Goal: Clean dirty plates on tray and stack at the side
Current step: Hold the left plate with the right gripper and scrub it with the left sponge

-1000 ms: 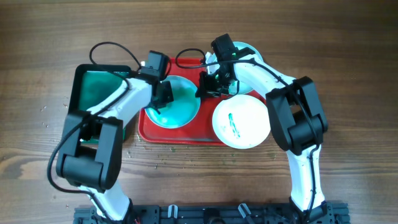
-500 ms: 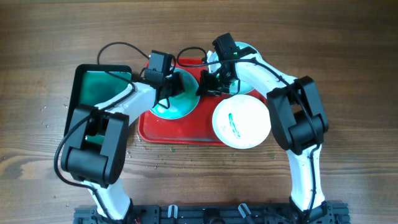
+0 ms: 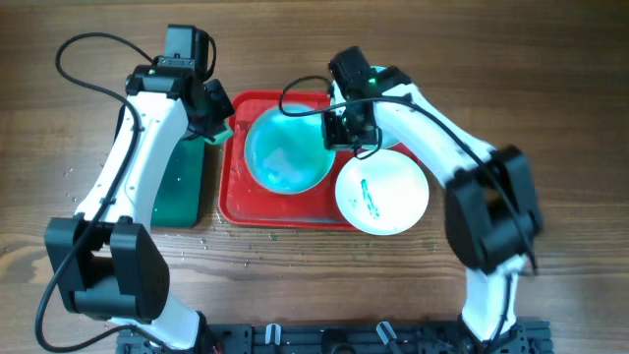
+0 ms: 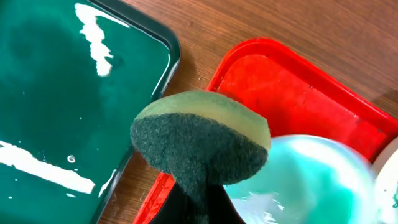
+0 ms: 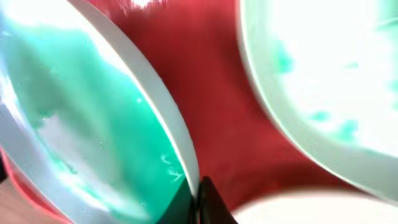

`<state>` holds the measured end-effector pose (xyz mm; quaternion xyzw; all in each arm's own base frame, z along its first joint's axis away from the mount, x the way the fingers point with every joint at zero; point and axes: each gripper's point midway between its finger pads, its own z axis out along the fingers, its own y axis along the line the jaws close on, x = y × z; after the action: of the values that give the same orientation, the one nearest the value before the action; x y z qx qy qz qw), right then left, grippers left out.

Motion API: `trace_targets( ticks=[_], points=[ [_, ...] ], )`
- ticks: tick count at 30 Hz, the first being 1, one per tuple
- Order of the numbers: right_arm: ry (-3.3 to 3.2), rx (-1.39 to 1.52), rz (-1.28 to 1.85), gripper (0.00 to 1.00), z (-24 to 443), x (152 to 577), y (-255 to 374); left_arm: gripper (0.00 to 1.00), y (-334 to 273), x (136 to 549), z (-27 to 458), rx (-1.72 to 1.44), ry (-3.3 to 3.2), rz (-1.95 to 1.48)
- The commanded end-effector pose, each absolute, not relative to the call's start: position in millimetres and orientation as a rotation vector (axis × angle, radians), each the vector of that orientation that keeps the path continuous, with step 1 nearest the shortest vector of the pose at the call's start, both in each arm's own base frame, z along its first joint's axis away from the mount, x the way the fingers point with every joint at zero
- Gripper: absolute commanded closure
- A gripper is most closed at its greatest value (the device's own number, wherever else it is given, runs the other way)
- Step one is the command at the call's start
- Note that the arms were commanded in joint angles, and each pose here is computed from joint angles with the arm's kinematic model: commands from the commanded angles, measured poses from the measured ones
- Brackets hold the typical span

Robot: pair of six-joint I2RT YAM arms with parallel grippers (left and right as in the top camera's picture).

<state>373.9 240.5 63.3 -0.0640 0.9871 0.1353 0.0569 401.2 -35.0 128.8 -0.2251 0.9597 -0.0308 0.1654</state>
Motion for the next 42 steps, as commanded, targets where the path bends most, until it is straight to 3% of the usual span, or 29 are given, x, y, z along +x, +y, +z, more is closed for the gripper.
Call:
trace_targets(
  ticks=[1, 9, 15, 20, 26, 29, 30, 34, 38, 39, 42],
  points=[
    [2.730, -0.176, -0.030, 0.96, 137, 387, 200, 0.96, -35, 408, 137, -0.667, 2.696, -0.129],
    [2.480, -0.162, -0.548, 0.96, 175, 370, 181, 0.96, -38, 407, 136, -0.740, 2.687, -0.167],
    [2.060, -0.214, -0.837, 0.96, 235, 354, 204, 0.96, -38, 407, 136, -0.740, 2.686, -0.167],
    [1.705, -0.229, -0.961, 0.96, 292, 329, 232, 0.96, -38, 407, 136, -0.746, 2.685, -0.168],
    [1.693, -0.259, -0.961, 0.96, 293, 324, 240, 0.96, -38, 407, 136, -0.765, 2.680, -0.172],
    [1.862, -0.314, -0.838, 0.96, 263, 325, 250, 0.96, -38, 407, 136, -0.765, 2.680, -0.171],
    [2.096, -0.404, -0.648, 0.96, 221, 318, 268, 0.96, -38, 407, 136, -0.765, 2.680, -0.172],
    [2.457, -0.555, -0.285, 0.96, 166, 307, 293, 0.96, -38, 407, 136, -0.765, 2.681, -0.172],
    [2.723, -0.425, 0.097, 0.96, 163, 342, 242, 0.96, -45, 407, 136, -0.763, 2.688, -0.204],
    [2.761, -0.312, 0.250, 0.96, 171, 360, 209, 0.96, -53, 406, 136, -0.769, 2.691, -0.225],
    [2.794, 0.027, 0.311, 0.96, 177, 389, 119, 0.96, -69, 408, 138, -0.713, 2.688, -0.244]
  ],
)
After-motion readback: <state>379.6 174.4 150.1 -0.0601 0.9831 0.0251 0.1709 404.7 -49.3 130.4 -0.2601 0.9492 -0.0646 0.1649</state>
